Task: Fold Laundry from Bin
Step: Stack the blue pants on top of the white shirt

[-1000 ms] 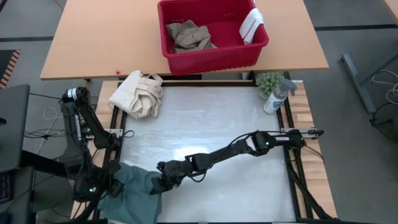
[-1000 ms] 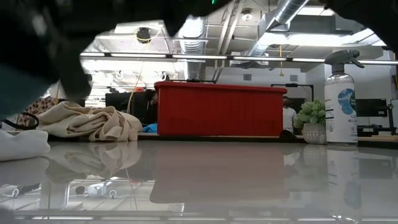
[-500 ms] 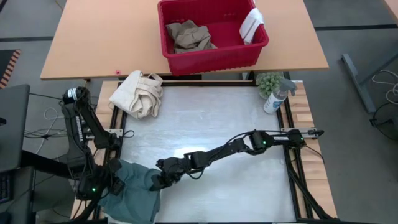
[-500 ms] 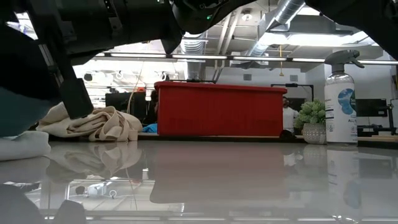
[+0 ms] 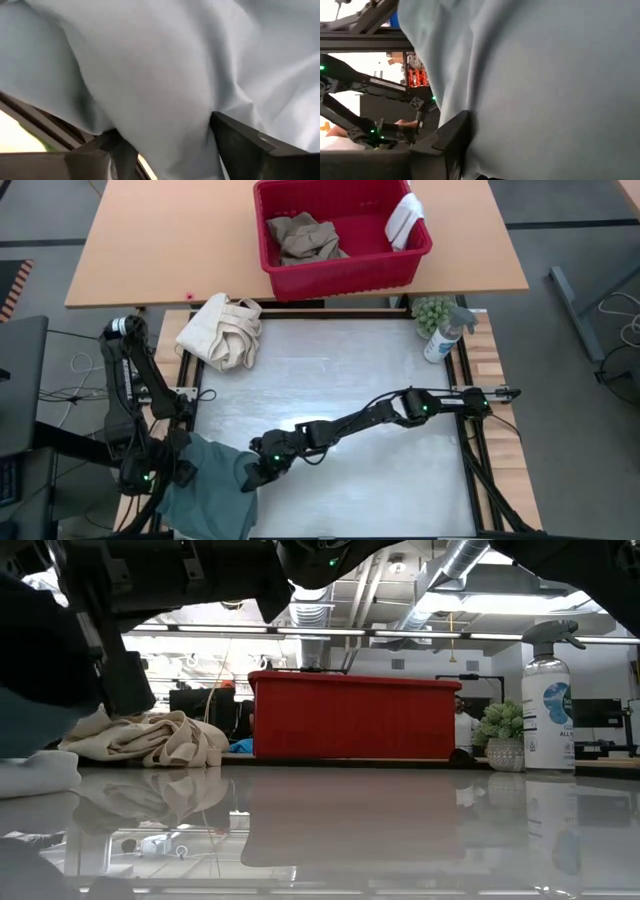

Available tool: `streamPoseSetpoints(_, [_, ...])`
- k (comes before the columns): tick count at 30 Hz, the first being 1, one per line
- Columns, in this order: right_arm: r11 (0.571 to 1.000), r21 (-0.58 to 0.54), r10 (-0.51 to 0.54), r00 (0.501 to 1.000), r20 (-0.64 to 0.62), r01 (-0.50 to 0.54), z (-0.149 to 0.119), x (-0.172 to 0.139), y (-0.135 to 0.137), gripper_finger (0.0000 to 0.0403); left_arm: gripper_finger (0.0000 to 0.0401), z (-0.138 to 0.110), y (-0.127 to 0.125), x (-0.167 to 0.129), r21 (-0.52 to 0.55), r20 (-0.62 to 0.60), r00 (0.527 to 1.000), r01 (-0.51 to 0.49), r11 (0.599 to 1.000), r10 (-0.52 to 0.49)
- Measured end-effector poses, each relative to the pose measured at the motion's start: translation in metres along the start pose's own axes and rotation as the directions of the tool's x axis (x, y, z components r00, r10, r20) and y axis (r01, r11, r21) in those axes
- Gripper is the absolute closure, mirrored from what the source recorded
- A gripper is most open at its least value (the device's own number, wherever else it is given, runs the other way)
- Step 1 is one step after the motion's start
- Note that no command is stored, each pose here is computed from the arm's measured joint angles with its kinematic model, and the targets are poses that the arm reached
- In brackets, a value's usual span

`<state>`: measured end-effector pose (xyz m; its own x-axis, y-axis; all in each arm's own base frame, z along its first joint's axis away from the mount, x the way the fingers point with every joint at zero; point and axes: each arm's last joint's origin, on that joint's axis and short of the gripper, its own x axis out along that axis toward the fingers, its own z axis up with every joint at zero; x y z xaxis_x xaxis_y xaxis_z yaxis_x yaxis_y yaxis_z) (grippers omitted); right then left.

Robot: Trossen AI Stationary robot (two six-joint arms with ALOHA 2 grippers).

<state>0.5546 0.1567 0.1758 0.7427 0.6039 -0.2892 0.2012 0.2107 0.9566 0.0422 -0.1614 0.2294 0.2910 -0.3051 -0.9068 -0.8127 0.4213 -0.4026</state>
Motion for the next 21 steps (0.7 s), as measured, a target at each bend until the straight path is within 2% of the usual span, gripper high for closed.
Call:
streamPoseSetpoints(6, [0.988,0.006,-0.154,0.988,-0.025,0.154,0.004,-0.008,-0.010,0.0187,0.0173,0.008,0.006,-0.009,0.030,-0.006,0.999,-0.038,0.999,0.038])
streamPoseSetpoints(10, [0.976,-0.017,-0.219,0.975,-0.024,0.219,0.008,-0.017,-0.009,0.0187,0.0173,0.017,0.015,-0.016,0.058,-0.002,0.993,-0.115,0.992,0.115])
streamPoseSetpoints(13, [0.975,-0.034,-0.222,0.975,-0.009,0.221,0.016,-0.026,-0.002,0.0187,0.0172,0.023,0.020,-0.022,0.041,-0.009,0.989,-0.144,0.989,0.144])
streamPoseSetpoints(16, [0.970,-0.065,-0.232,0.973,0.021,0.233,0.023,-0.036,0.006,0.0187,0.0172,0.027,0.022,-0.028,0.041,-0.035,0.992,-0.121,0.992,0.122])
streamPoseSetpoints(21, [0.909,-0.104,-0.400,0.915,0.050,0.403,0.028,-0.067,0.016,0.0187,0.0172,0.033,0.025,-0.036,0.047,-0.061,0.994,-0.093,0.995,0.095])
